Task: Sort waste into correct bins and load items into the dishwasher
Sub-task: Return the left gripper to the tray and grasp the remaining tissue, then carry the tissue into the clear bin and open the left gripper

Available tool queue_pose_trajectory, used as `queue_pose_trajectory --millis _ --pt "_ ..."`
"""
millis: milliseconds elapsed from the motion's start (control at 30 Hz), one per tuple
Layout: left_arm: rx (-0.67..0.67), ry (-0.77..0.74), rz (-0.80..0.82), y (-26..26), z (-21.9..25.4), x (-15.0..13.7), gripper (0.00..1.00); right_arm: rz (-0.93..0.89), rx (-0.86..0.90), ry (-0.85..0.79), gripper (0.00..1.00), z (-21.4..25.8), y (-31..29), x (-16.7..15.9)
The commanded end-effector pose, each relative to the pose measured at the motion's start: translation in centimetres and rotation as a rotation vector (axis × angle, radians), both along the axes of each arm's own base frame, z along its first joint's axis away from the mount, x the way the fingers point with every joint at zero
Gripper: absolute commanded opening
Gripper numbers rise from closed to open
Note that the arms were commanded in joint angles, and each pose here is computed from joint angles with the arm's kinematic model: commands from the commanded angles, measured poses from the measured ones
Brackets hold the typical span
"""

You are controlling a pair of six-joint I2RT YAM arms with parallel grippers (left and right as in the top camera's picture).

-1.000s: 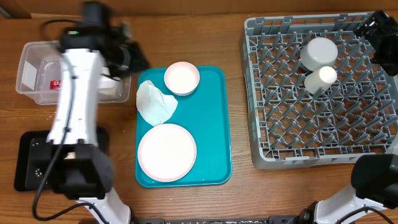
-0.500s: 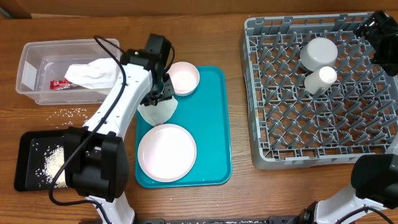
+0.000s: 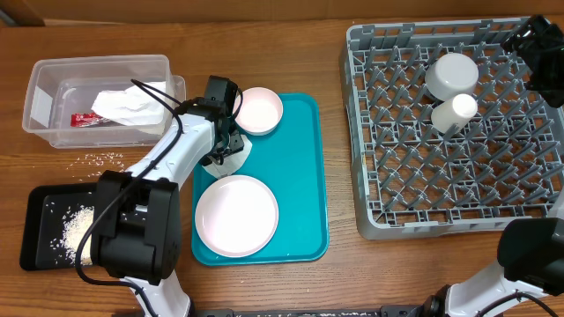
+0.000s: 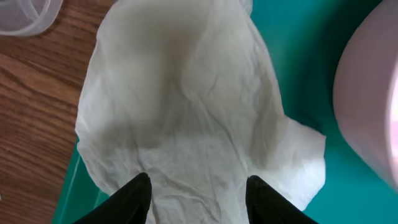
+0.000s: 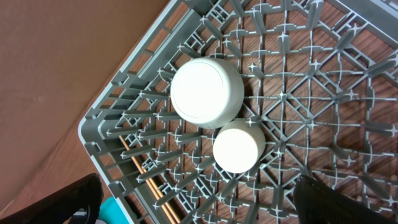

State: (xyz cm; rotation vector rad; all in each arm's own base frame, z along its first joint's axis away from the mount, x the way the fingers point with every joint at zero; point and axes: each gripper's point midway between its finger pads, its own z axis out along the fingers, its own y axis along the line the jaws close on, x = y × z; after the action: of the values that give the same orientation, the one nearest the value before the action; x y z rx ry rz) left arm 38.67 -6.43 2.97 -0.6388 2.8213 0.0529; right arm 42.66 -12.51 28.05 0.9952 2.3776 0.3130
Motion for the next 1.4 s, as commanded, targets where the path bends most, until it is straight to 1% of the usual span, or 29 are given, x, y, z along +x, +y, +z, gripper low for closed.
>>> queue_pose_trajectory --millis 0,100,267,400,467,533,600,733,900,933,1133,1367 --pt "0.014 -0.014 0.026 0.5 -0.5 0.4 0.52 0.006 0.000 -0.016 1.00 0.5 0.2 0.2" --pt "0.016 -0.005 0.025 0.4 -1.5 0.6 0.52 0.006 0.000 -0.015 1.00 0.4 0.2 0.2" --pt "0.031 0.056 0.024 0.5 -4.0 0.0 0.52 0.006 0.000 -0.016 1.00 0.5 0.2 0.2" --pt "0.017 0.091 0.020 0.3 -5.2 -0.5 0.51 0.006 0.000 -0.015 1.00 0.4 0.2 0.2" --pt "0.012 0.093 0.020 0.2 -5.3 -0.5 0.37 0.006 0.000 -0.016 1.00 0.5 0.2 0.2" --pt "0.010 0.091 0.019 0.1 -5.2 -0.4 0.18 0.006 0.000 -0.016 1.00 0.5 0.2 0.2" --pt "0.009 0.093 0.019 0.1 -5.1 -0.4 0.04 0.006 0.000 -0.016 1.00 0.5 0.2 0.2" --pt "0.017 0.108 0.020 0.1 -3.9 -0.2 0.04 0.006 0.000 -0.016 1.00 0.5 0.2 0.2" --pt "0.050 0.088 0.015 0.3 0.8 2.0 0.04 0.006 0.000 -0.016 1.00 0.5 0.2 0.2" --pt "0.064 0.068 0.018 0.4 2.8 2.9 0.04 0.006 0.000 -0.016 1.00 0.5 0.2 0.2" --pt "0.079 -0.021 0.039 1.0 9.2 5.5 0.04 0.006 0.000 -0.016 1.00 0.5 0.2 0.2" --pt "0.071 -0.113 0.075 3.0 13.5 7.6 0.04 0.006 0.000 -0.016 1.00 0.5 0.2 0.2"
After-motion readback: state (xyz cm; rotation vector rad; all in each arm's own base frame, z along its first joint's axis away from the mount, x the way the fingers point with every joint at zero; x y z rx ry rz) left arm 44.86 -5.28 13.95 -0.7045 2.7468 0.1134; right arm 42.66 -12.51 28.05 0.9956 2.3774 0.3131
